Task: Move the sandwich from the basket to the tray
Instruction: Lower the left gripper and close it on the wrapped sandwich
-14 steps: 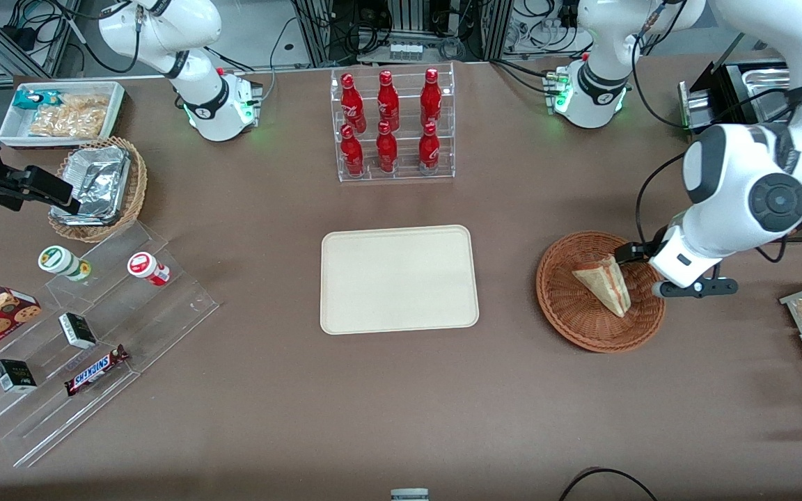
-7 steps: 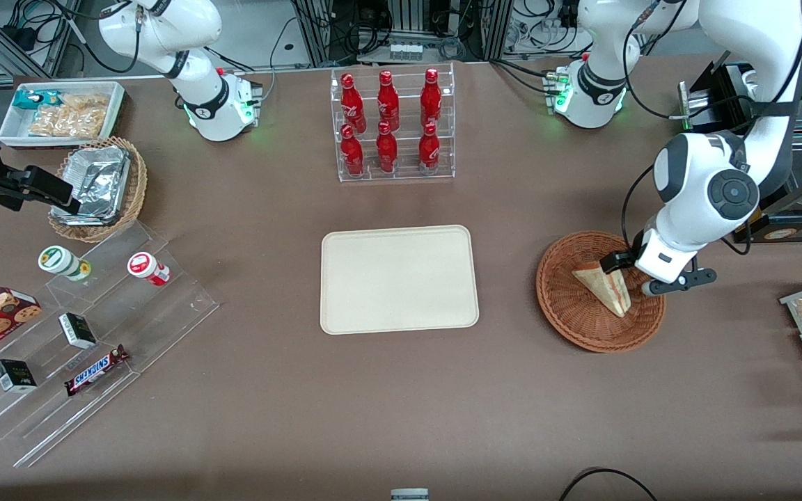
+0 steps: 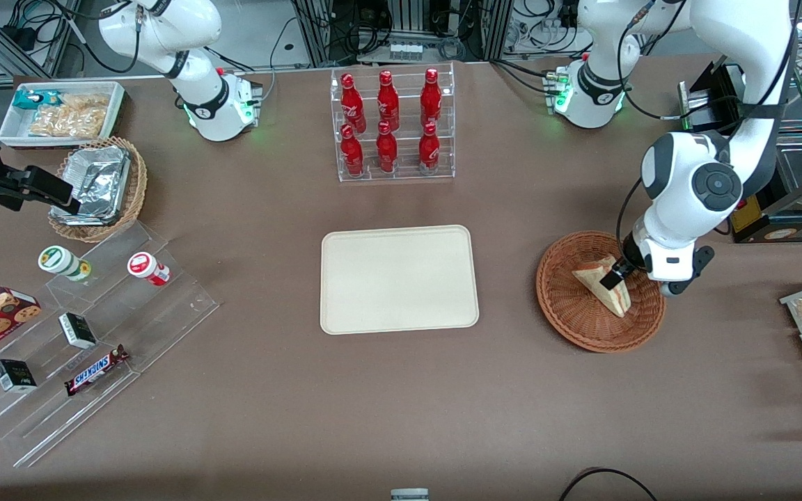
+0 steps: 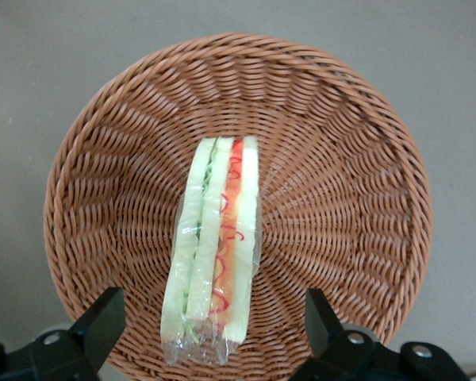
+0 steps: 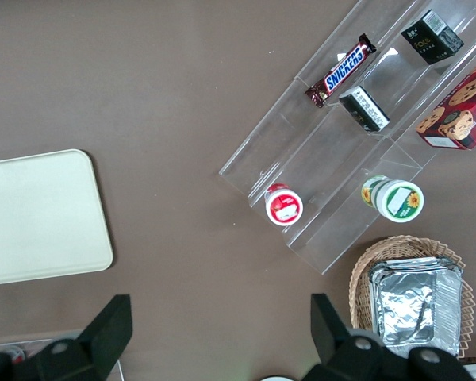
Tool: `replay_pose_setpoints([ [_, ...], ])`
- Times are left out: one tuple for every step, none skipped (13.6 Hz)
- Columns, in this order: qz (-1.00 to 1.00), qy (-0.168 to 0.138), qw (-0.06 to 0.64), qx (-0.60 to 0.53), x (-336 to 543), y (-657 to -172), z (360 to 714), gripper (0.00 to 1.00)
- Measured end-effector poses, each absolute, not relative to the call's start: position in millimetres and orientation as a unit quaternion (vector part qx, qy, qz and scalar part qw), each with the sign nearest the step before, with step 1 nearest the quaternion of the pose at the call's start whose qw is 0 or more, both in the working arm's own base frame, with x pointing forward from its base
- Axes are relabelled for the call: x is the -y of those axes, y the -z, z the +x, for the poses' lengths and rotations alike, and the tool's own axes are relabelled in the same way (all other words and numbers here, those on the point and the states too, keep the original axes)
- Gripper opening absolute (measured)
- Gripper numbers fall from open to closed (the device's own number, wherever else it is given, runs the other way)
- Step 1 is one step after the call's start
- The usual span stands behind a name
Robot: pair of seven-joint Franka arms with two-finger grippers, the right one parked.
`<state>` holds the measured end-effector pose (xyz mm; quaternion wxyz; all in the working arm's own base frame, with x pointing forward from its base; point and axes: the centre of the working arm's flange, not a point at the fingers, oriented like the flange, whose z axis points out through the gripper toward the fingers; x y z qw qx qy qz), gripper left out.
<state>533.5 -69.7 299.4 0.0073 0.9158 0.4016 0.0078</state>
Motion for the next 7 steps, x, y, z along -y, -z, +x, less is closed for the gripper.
replay_pose_setpoints([
  [0.908, -0.005, 0.006, -0.420, 70, -296, 532, 1.00],
  [0.899, -0.003, 0.005, -0.438, 69, -294, 531, 1.00],
  [0.890, -0.001, 0.004, -0.456, 69, -291, 530, 1.00],
  [0.884, 0.002, 0.002, -0.467, 69, -288, 530, 1.00],
  [0.881, 0.004, 0.001, -0.474, 69, -285, 530, 1.00],
  [0.879, 0.007, -0.001, -0.477, 69, -281, 529, 1.00],
  [0.878, 0.010, -0.003, -0.479, 69, -277, 529, 1.00],
])
